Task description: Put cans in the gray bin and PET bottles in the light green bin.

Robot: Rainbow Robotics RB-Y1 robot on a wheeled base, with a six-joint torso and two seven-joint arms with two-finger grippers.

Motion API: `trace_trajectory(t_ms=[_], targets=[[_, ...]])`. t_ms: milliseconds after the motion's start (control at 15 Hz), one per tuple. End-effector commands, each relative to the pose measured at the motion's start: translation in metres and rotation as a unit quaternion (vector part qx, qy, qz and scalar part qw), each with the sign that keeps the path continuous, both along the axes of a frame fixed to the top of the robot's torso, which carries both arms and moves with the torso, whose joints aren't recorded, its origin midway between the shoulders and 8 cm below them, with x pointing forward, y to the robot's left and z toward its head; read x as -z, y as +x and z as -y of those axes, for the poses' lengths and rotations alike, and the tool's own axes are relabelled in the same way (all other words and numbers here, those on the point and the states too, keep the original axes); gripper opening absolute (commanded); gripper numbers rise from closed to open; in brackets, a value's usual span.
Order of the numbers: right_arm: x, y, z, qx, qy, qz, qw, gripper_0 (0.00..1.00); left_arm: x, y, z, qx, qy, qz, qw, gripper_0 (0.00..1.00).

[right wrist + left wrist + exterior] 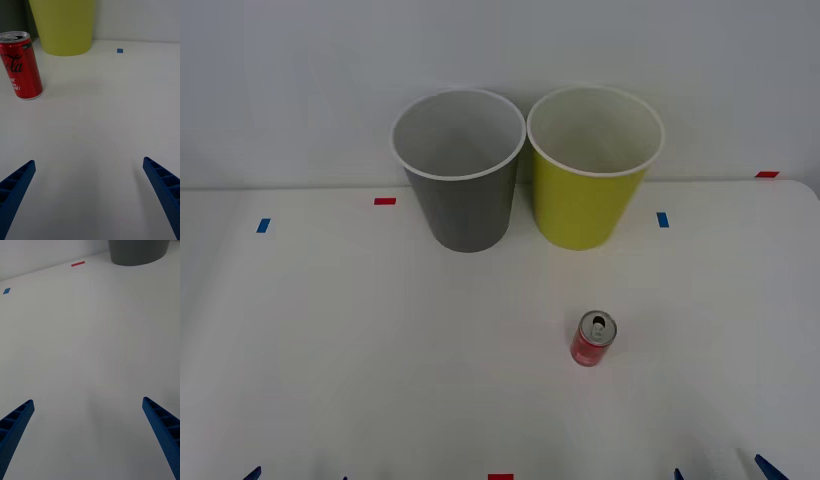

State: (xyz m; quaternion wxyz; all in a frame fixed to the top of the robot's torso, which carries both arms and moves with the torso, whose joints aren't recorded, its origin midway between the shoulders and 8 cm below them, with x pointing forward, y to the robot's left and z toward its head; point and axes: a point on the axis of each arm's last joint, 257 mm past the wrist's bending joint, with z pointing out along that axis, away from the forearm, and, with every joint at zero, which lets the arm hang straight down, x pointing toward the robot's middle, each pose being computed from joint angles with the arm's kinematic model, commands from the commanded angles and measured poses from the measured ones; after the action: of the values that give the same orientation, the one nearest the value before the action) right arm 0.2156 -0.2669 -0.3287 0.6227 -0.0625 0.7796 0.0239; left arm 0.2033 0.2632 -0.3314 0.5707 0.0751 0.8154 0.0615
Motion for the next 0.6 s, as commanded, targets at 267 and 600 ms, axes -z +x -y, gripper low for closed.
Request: trace_trajectory(t_ms=[267, 600], targets=[[0.0, 0.0, 0.0, 0.0, 0.0, 0.0, 1.0, 1.0, 0.0, 0.0, 0.0, 0.0, 0.0, 0.0, 1.0, 1.0], [0.0, 0.0, 0.0, 0.0, 0.0, 0.0, 1.0, 1.0, 0.0, 0.0, 0.0, 0.0, 0.0, 0.0, 1.0, 1.0]])
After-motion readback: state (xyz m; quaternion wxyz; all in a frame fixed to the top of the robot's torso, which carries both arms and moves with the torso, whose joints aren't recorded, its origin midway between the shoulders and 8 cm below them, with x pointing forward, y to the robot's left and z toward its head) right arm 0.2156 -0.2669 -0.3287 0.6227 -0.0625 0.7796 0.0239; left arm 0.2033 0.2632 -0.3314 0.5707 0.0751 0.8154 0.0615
